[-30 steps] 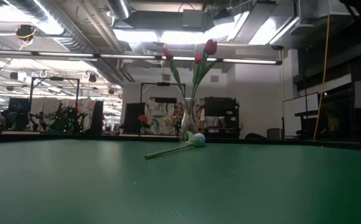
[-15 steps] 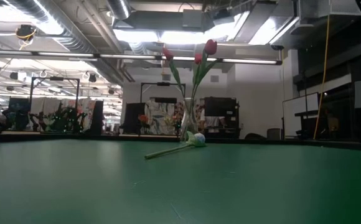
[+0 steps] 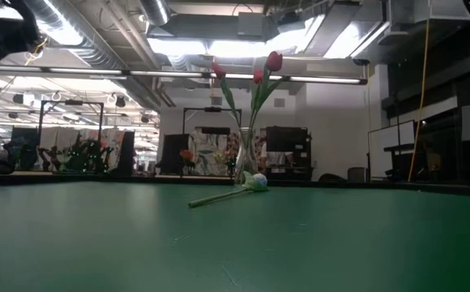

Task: Sort flowers into vase by color
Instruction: Put the bottom white tulip into the bottom left transparent vase

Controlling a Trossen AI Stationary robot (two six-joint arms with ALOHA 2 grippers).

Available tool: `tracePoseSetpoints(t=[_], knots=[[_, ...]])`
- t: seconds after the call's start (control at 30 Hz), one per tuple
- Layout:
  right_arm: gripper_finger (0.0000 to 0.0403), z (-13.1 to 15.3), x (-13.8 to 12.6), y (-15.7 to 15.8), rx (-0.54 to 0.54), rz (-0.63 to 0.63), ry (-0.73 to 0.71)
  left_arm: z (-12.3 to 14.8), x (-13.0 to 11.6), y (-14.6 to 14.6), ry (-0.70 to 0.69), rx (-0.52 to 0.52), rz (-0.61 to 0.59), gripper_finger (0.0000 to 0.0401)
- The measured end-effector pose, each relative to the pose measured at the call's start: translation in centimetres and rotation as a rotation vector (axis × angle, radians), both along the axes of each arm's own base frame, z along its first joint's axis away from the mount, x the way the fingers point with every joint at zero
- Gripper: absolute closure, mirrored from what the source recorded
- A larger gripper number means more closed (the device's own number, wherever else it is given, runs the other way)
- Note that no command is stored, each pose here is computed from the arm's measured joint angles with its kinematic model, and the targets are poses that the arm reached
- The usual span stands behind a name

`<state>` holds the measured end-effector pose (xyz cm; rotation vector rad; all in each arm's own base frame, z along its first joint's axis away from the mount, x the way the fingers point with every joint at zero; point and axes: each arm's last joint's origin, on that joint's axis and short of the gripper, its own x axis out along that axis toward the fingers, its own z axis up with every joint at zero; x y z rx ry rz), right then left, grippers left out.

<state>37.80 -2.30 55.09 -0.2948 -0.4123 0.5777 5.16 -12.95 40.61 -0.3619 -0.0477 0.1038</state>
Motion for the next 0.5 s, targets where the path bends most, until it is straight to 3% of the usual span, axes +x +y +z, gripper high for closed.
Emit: tracePoseSetpoints(t=[0.37, 0.5], knots=[[0.0203, 0.0, 0.1, 0.8, 0.011, -0.009, 0.005, 0.0, -1.2, 0.3, 0.032, 0.091, -0.034, 0.0401], [0.0203, -0.1, 0.2, 1.0, 0.015, -0.015, 0.006, 0.3, -1.9, -0.6, -0.086, 0.122, -0.308, 0.0401]])
